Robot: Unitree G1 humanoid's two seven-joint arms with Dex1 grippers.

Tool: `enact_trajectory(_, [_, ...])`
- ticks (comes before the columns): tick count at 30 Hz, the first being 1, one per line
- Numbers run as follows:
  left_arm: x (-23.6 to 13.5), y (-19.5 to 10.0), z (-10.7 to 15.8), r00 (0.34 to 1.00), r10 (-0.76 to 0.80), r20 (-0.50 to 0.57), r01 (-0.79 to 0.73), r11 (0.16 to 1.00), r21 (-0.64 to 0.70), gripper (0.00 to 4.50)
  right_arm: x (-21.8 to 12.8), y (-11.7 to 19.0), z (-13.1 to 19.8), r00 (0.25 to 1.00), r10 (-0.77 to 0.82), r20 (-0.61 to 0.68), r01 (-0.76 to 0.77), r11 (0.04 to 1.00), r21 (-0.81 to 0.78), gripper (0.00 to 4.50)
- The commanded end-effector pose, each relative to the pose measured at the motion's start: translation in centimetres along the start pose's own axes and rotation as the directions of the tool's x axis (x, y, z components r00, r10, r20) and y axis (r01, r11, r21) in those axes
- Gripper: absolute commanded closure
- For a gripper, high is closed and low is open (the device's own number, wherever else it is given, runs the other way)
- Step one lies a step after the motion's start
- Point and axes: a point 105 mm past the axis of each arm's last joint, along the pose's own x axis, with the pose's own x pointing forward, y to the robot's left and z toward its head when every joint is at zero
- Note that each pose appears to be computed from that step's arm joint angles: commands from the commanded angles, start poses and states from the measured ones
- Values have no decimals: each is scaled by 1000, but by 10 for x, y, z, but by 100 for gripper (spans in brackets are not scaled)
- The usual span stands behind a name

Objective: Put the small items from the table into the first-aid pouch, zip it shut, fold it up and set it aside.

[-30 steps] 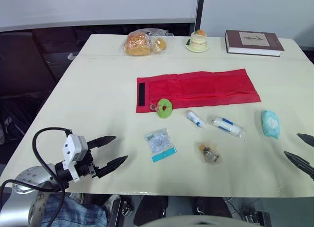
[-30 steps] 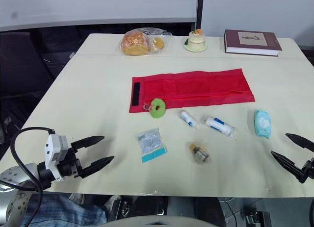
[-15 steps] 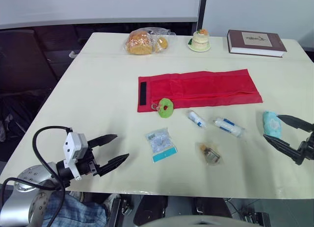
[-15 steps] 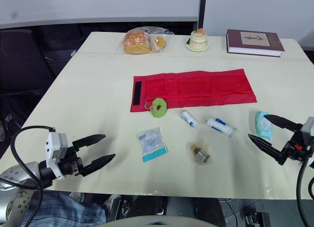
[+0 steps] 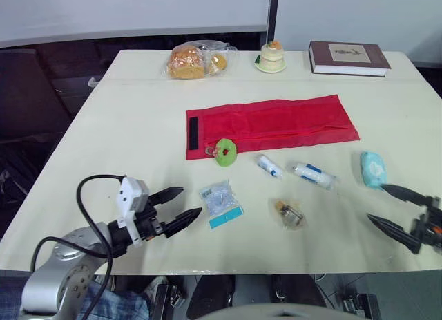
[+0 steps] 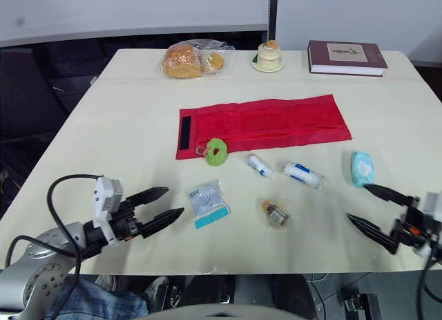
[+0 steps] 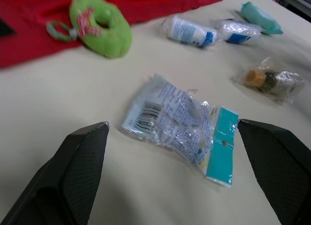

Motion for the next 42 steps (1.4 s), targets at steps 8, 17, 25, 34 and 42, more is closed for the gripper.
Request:
enact_trajectory(8, [27,-22,0,999,-41,-10,33,913,-406,0,48,23,28,997,78,10,-77,995,-68,9])
enact_trajectory(17, [46,-24,7,998,-33,51,56,827,-560,24,59,28,33,995,96,-7,-96,991,-96,3])
enact_trajectory(25, [43,-26,7,997,-52,51,72,809,-583,352,60,29,32,996,87,-14,-88,992,-96,0])
enact_trajectory(34, [39,-22,11,997,-42,64,72,807,-586,444,64,30,32,998,69,4,-69,995,-66,0])
enact_trajectory(42, [27,-22,2,996,-74,-45,37,831,-555,344,62,29,32,997,71,8,-70,995,-76,0])
